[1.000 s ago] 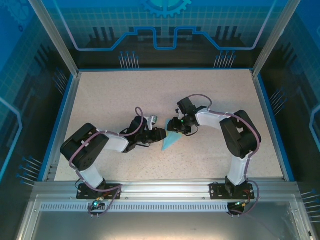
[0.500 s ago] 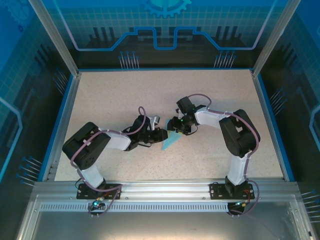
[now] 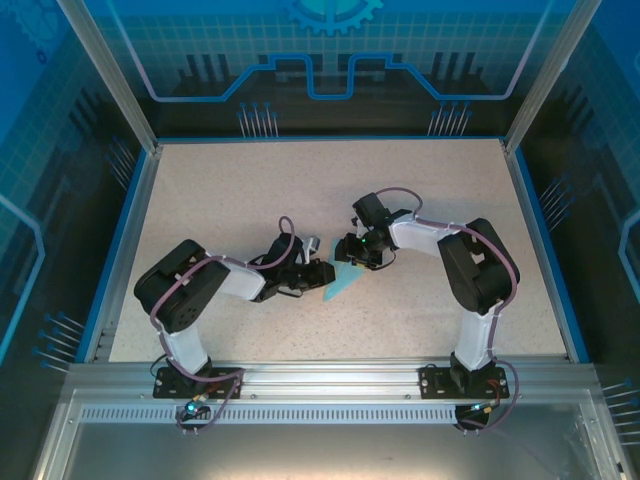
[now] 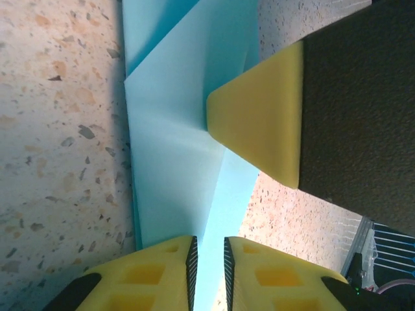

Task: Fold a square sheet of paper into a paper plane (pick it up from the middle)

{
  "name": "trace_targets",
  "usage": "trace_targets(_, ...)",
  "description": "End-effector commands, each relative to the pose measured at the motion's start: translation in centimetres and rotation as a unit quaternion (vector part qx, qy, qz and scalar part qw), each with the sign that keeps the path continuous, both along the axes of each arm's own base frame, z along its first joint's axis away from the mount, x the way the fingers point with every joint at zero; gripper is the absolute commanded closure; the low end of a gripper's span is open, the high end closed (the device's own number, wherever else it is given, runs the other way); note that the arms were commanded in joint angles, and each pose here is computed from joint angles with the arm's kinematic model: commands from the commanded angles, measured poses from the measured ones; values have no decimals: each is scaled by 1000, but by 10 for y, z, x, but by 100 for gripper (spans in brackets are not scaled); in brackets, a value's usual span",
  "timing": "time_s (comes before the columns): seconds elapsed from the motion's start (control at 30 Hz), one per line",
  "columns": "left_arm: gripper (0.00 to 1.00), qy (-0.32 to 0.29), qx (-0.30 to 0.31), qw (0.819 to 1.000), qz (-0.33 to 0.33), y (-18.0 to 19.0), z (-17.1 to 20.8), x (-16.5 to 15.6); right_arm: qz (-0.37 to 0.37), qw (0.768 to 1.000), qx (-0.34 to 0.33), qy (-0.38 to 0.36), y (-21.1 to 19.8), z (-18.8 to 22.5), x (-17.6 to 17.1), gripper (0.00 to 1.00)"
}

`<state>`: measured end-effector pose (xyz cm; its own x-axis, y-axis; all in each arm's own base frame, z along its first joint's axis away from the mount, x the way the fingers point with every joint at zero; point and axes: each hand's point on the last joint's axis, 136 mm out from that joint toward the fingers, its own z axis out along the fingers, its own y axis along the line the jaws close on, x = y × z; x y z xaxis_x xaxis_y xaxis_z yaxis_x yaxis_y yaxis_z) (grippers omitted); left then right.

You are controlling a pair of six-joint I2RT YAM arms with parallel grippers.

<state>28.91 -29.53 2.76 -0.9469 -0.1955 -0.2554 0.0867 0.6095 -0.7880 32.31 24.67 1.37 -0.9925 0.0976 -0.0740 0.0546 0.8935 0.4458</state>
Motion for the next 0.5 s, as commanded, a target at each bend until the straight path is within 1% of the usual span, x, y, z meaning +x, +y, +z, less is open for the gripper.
trace_targets(0.0,76,-3,-11,1000,-8,-8,5,2,-19,989,-126,70,-47,-61,-34,51)
trace_targets(0.13,72,-16,-21,1000,-8,-9,18,3,-21,988,-134,68,-50,-62,-35,53)
trace_targets(0.23,69,-39,-26,999,0,-5,33,4,-24,987,-141,67,-54,-62,-36,55)
trace_targets(0.37,68,-60,-14,998,22,5,45,7,-25,987,-144,68,-55,-64,-37,57)
trace_targets(0.47,68,-63,-5,998,31,9,43,7,-27,987,-144,67,-55,-65,-37,57)
